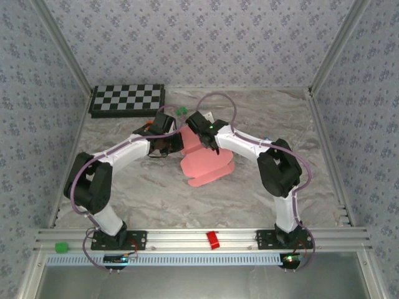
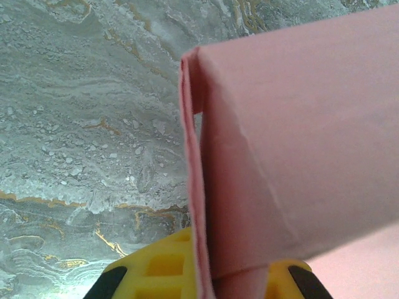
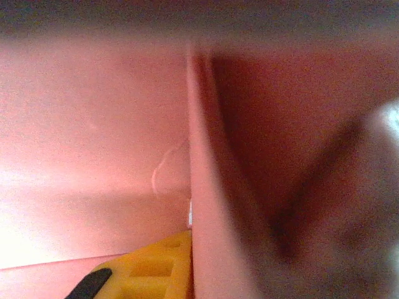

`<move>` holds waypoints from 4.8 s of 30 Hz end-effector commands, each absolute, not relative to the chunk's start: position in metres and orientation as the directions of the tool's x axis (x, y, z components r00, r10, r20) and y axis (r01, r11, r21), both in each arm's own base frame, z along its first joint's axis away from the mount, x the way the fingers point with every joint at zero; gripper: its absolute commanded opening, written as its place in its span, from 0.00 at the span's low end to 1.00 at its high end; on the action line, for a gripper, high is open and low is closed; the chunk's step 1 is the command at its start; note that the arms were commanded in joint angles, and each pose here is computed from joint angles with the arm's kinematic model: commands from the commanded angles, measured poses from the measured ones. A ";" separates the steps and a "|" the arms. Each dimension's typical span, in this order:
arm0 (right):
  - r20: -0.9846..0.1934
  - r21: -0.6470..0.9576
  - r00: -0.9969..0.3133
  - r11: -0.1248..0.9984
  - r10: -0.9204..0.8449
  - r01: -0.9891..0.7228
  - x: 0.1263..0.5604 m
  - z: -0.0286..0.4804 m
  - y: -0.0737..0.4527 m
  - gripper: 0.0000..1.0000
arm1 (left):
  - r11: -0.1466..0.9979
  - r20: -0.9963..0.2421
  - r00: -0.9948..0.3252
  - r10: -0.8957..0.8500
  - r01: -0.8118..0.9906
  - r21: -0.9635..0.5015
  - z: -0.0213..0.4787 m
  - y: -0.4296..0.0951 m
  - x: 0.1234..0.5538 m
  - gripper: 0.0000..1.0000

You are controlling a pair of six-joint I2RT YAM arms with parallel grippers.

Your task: Fold the paper box

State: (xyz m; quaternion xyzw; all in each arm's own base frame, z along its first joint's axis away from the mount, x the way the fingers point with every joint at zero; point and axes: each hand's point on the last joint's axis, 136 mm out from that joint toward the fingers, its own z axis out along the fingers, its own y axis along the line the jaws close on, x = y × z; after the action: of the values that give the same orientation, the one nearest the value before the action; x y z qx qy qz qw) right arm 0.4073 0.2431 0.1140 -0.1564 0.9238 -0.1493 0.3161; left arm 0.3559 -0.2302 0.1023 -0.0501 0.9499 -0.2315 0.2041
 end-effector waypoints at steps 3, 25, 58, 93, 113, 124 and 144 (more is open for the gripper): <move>-0.567 -0.299 -0.743 0.929 -0.356 -0.217 0.406 0.130 0.242 0.19 | 0.894 -0.361 -0.910 -0.204 -0.023 -0.447 0.104 -0.227 0.360 0.00; -0.628 -0.143 -0.697 0.932 -0.346 -0.333 0.393 0.157 0.264 0.61 | 0.886 -0.344 -0.908 -0.238 -0.059 -0.459 0.102 -0.229 0.365 0.00; -0.547 0.618 -0.768 0.780 0.334 -0.100 0.335 0.195 0.204 0.58 | 0.379 0.120 -0.531 -0.839 -0.728 -0.572 0.111 -0.230 0.357 0.00; -0.556 0.519 -0.743 0.854 0.373 0.041 0.323 0.155 0.193 0.43 | 0.311 0.233 -0.478 -0.847 -0.800 -0.512 0.087 -0.243 0.349 0.00; -0.490 0.567 -0.799 0.823 0.350 0.012 0.323 0.133 0.214 0.39 | 0.295 0.265 -0.475 -0.839 -0.807 -0.512 0.085 -0.246 0.347 0.00; -0.495 0.521 -0.793 0.852 0.355 0.056 0.324 0.131 0.206 0.08 | 0.286 0.298 -0.475 -0.828 -0.815 -0.505 0.079 -0.253 0.346 0.00; -0.469 0.397 -0.836 0.914 0.284 0.088 0.322 0.147 0.184 0.00 | 0.428 0.210 -0.599 -0.773 -0.736 -0.525 0.086 -0.253 0.344 0.80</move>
State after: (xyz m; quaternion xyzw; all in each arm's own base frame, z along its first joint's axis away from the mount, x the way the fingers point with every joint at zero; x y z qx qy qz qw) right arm 0.3244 0.1891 0.1497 0.1140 0.9287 0.1966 0.2931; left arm 0.3409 -0.2560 0.0762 -0.4627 0.8327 -0.3037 0.0154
